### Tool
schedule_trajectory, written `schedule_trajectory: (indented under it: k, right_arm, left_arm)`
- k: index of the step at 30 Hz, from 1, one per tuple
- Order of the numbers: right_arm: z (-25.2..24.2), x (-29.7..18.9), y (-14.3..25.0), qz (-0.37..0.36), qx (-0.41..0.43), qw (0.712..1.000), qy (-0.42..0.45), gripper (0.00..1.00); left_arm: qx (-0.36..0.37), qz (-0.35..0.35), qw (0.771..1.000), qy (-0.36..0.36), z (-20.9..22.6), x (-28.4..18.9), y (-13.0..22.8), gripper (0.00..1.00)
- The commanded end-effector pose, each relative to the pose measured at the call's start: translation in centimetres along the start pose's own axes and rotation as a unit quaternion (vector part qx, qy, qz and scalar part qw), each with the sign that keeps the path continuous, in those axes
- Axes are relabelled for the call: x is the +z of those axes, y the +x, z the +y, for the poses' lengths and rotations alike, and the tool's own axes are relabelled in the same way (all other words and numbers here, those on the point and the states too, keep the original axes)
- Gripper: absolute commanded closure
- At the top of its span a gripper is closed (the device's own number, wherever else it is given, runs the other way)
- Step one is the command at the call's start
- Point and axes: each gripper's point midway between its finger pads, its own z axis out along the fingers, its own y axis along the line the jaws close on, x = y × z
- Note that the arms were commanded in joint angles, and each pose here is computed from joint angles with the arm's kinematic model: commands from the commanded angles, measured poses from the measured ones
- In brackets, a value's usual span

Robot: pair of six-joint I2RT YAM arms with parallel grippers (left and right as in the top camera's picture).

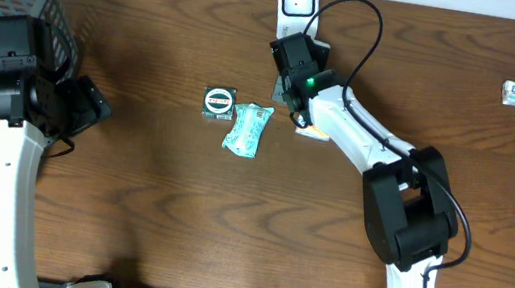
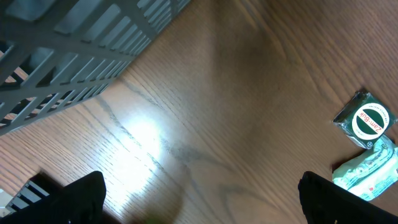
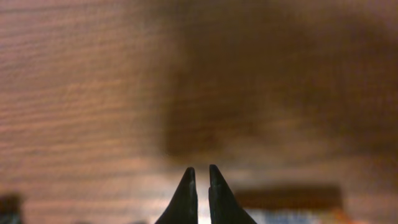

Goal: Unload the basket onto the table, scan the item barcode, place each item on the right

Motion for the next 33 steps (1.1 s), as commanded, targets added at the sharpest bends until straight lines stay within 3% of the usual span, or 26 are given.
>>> schedule_trajectory:
  k: [1,6,12,23,33]
  right_arm:
    - [-2.1,1.6,-0.3,-0.012,-0.048,0.998,0.043,0.97]
    - [-2.4,2.2,0.5,0.009,-0.064,0.997,0.038,0.96]
    - [-0.2,1.8,4.3,0.097,-0.135,0.985,-0.047,0.97]
    - [-5.5,-1.1,11.0,0.257,-0.170,0.951,0.032,0.99]
    - [-7.0,-4.3,12.1,0.305,-0.174,0.935,0.047,0.99]
  left_arm:
    - [-0.004,-0.003,1.000,-0.008,0.4,-0.1,0.0,0.03]
    - [-0.004,-0.003,1.000,-0.008,0.4,-0.1,0.0,0.02]
    - [-0.004,-0.003,1.000,-0.008,0.4,-0.1,0.0,0.03]
    - [-0.004,-0.003,1.000,-0.008,0.4,-0.1,0.0,0.02]
    - [-0.004,-0.003,1.000,-0.008,0.4,-0.1,0.0,0.02]
